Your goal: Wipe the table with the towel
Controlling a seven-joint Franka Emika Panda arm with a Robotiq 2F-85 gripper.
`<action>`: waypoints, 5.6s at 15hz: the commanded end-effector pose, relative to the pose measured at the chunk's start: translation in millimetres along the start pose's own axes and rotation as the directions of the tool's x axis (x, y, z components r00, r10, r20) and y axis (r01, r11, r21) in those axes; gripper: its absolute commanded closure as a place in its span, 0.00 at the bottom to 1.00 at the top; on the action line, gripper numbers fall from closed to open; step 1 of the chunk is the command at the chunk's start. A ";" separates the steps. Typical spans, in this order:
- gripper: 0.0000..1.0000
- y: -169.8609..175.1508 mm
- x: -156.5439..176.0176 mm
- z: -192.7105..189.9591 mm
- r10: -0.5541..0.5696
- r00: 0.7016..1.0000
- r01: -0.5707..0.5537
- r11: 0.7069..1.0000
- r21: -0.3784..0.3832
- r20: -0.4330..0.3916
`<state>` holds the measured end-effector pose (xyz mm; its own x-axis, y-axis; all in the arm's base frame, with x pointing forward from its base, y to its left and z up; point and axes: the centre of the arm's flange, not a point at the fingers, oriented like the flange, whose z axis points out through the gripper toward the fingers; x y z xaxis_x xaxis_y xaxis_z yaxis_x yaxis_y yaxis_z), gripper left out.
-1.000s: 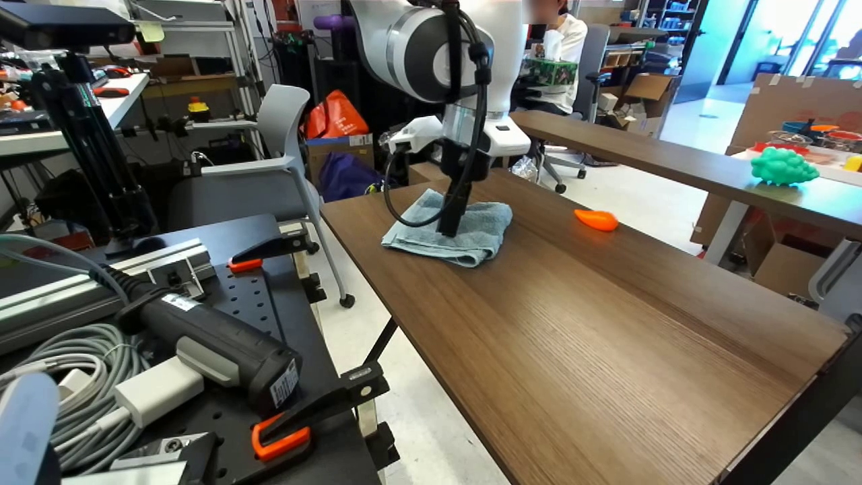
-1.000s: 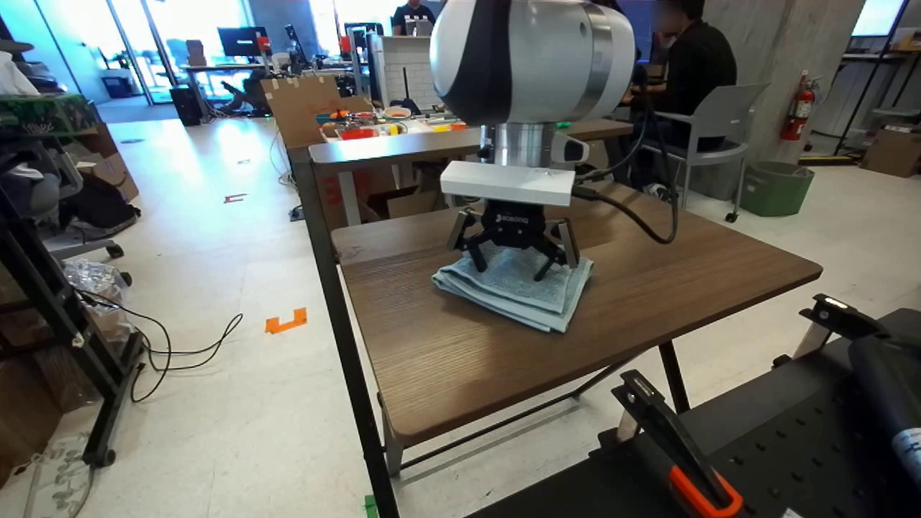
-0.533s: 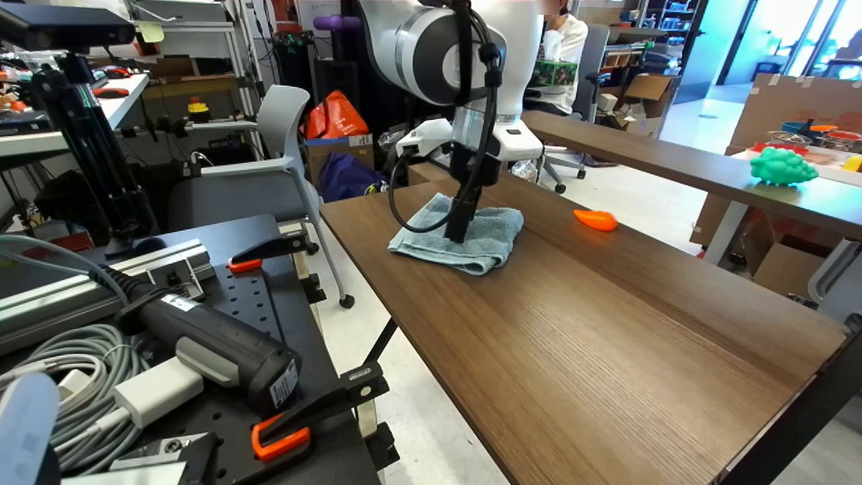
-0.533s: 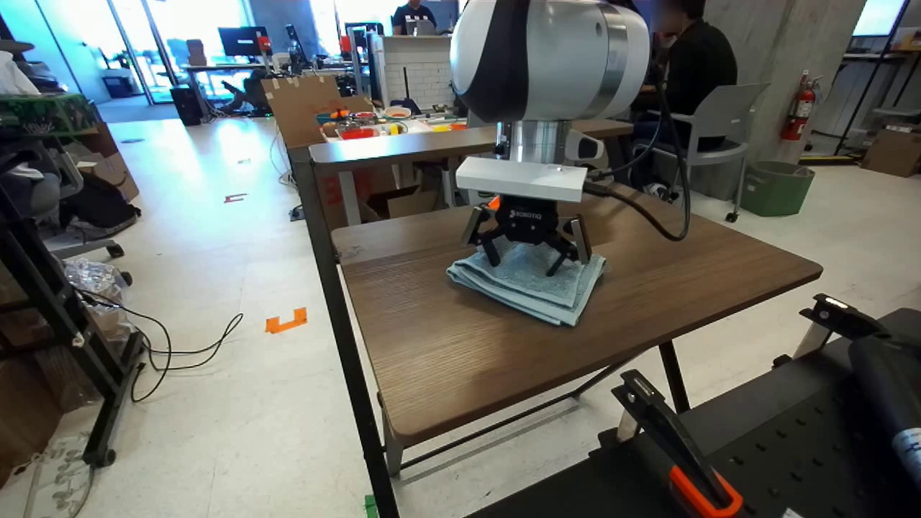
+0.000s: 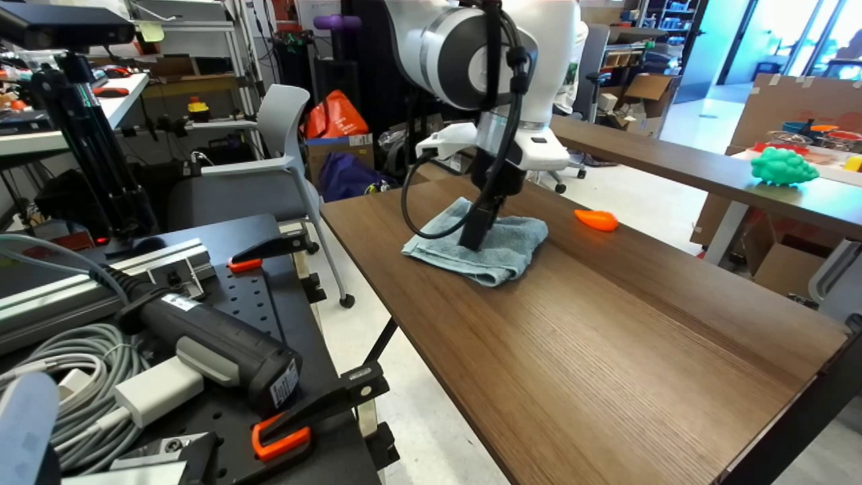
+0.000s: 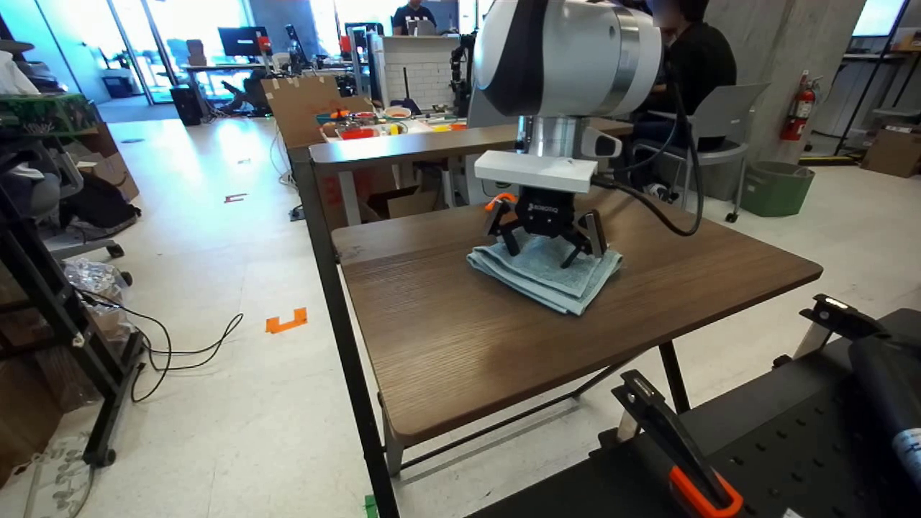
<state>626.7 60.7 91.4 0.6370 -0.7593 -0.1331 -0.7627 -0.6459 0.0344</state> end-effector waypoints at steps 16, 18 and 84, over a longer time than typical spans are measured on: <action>0.00 88.7 240.3 15.7 0.708 0.702 -0.702 0.672 0.235 0.075; 0.00 84.7 249.1 11.0 0.728 0.677 -0.721 0.629 0.291 0.105; 0.00 176.1 96.3 12.0 0.457 0.889 -0.456 0.886 -0.084 -0.006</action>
<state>572.8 -169.3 87.0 0.0874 -0.9934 -0.0747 -0.9795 -0.0994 0.1752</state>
